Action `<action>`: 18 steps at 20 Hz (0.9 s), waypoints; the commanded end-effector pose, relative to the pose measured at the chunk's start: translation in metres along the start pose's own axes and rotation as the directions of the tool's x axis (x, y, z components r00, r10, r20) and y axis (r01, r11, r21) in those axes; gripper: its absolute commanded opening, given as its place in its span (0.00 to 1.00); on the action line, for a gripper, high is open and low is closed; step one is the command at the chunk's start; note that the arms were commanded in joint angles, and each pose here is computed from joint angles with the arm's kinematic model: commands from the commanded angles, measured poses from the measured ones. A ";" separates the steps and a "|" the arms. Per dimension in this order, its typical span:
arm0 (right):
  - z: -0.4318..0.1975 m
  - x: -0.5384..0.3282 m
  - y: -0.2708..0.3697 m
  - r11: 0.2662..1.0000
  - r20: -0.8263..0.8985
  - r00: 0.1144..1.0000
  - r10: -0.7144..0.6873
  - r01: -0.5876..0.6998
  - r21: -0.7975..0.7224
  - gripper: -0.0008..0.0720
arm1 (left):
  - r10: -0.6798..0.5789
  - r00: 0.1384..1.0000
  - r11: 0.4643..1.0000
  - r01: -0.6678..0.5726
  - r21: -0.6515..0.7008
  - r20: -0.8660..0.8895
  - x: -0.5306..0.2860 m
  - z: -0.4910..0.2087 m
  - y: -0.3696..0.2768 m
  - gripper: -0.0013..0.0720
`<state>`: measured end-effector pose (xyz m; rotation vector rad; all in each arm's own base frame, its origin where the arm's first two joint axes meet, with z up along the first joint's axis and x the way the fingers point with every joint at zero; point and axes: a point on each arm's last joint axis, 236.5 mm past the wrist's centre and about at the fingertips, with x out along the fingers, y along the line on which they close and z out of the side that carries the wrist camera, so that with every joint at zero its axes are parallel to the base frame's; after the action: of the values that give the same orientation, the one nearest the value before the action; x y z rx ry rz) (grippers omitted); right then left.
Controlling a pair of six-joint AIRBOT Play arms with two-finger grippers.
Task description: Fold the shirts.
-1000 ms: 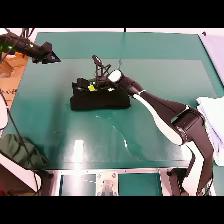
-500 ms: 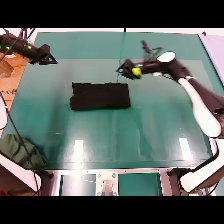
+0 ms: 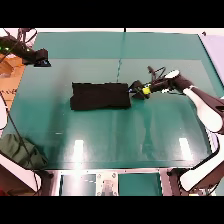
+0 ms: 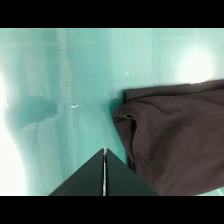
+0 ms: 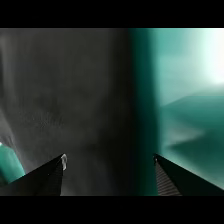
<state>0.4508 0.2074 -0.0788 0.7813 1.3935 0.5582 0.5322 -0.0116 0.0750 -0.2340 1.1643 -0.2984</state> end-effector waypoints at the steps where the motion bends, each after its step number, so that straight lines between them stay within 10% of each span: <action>1: -0.008 0.044 0.032 0.993 -0.021 0.993 0.115 -0.116 -0.003 0.86 | 0.022 1.000 1.000 -0.022 -0.003 0.002 -0.001 0.000 0.005 0.06; 3: -0.001 0.045 0.057 0.986 -0.004 0.987 0.160 -0.160 -0.040 0.86 | 0.020 1.000 1.000 -0.020 -0.003 -0.006 -0.001 -0.002 0.005 0.06; 4: 0.003 0.042 0.069 0.982 -0.001 0.985 0.173 -0.173 -0.069 0.67 | 0.020 1.000 1.000 -0.020 -0.003 -0.006 -0.001 -0.001 0.005 0.06; 5: 0.008 0.035 0.082 0.977 0.000 0.982 0.191 -0.190 -0.101 0.02 | 0.020 1.000 1.000 -0.020 -0.003 -0.005 -0.001 -0.001 0.005 0.06; 11: 0.077 -0.093 0.146 0.943 0.199 0.944 0.264 -0.209 -0.260 0.03 | 0.016 1.000 1.000 -0.017 -0.003 -0.022 -0.001 -0.005 0.004 0.06; 18: 0.113 -0.368 0.067 0.994 0.653 0.753 0.077 -0.005 -0.112 0.03 | 0.015 0.999 1.000 -0.015 -0.003 -0.029 -0.001 -0.007 0.003 0.06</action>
<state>0.5460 0.0506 0.1743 0.7965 0.7783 0.4967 0.5263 -0.0085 0.0714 -0.2254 1.1944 -0.2870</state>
